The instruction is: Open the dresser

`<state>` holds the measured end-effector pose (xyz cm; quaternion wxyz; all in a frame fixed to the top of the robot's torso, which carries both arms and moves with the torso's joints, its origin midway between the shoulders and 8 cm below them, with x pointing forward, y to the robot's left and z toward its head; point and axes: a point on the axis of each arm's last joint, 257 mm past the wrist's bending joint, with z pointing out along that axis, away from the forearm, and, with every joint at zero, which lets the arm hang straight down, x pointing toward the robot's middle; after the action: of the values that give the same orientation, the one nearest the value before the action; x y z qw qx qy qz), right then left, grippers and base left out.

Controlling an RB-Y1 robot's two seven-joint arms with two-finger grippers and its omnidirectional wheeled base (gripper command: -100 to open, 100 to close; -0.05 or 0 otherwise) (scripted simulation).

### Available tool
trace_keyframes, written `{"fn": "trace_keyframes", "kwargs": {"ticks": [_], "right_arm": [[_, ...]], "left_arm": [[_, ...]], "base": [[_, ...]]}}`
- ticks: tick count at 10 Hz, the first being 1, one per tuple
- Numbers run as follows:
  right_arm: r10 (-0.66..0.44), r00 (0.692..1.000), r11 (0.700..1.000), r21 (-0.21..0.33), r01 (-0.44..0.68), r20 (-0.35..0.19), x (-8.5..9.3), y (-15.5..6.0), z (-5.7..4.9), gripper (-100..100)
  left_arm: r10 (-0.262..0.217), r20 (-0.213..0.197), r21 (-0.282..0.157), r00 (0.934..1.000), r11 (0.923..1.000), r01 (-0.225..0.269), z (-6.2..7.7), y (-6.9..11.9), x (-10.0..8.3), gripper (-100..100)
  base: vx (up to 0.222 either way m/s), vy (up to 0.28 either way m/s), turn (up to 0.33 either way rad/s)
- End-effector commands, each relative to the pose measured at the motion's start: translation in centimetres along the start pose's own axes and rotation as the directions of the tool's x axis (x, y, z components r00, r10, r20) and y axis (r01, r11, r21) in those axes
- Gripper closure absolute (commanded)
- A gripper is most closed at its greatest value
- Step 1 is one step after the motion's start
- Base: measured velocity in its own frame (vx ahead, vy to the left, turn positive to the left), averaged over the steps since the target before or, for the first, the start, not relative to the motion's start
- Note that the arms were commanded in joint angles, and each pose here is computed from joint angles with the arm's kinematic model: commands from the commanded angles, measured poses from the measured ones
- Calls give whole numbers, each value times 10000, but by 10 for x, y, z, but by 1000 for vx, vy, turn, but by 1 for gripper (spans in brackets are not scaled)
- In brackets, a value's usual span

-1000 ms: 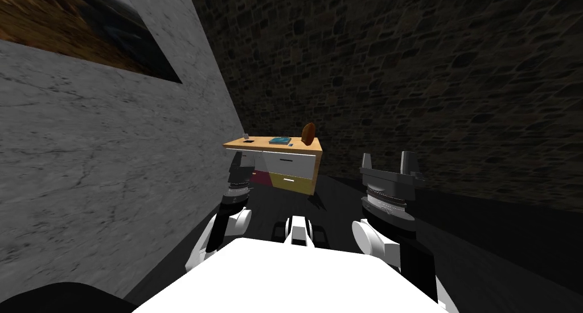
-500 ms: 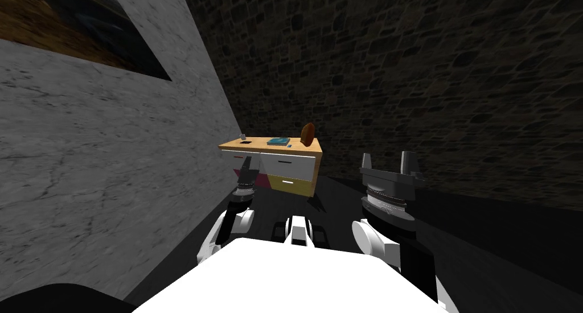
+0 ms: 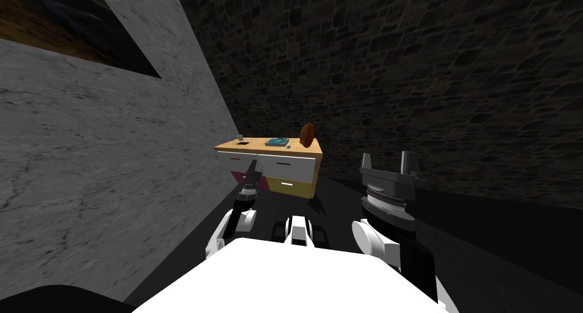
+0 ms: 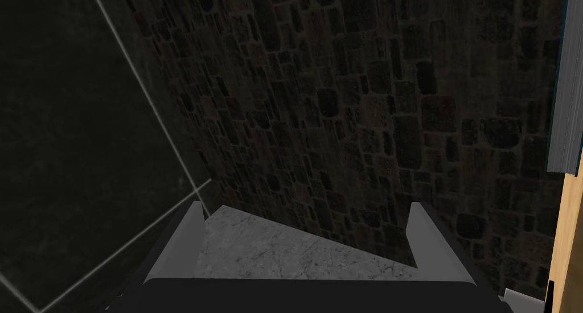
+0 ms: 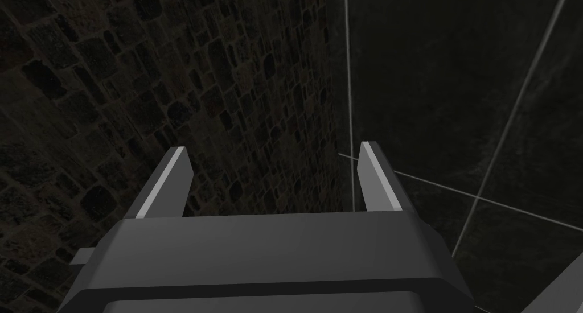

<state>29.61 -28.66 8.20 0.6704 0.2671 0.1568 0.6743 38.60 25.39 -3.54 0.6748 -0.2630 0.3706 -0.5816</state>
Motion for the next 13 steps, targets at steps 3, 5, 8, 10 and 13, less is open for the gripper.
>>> {"fn": "trace_keyframes", "kwargs": {"ticks": [3, 5, 8, 10, 13], "right_arm": [[-1, 10000, 10000, 0, 1, 0, 0, 0, 0, 0], [-1, 10000, 10000, 0, 1, 0, 0, 0, 0, 0], [0, 10000, 10000, 0, 0, 0, 0, 0, 0, 0], [-1, 10000, 10000, 0, 1, 0, 0, 0, 0, 0], [0, 10000, 10000, 0, 0, 0, 0, 0, 0, 0]], "left_arm": [[12, -148, -882, 9999, 9961, -25, -12, 48, 10, -100], [10, -177, -1056, 9998, 9944, -29, -15, 57, 12, -100], [7, -282, -1567, 9996, 9876, -51, -25, 84, 18, -100], [4, -319, -1742, 9995, 9847, -60, -28, 93, 20, -100], [-18, -438, -2309, 9990, 9730, -84, -41, 122, 28, -100]], "base": [[83, 6, -34], [58, 8, -19], [47, 6, -27], [60, 8, -22], [62, 6, -32]]}}
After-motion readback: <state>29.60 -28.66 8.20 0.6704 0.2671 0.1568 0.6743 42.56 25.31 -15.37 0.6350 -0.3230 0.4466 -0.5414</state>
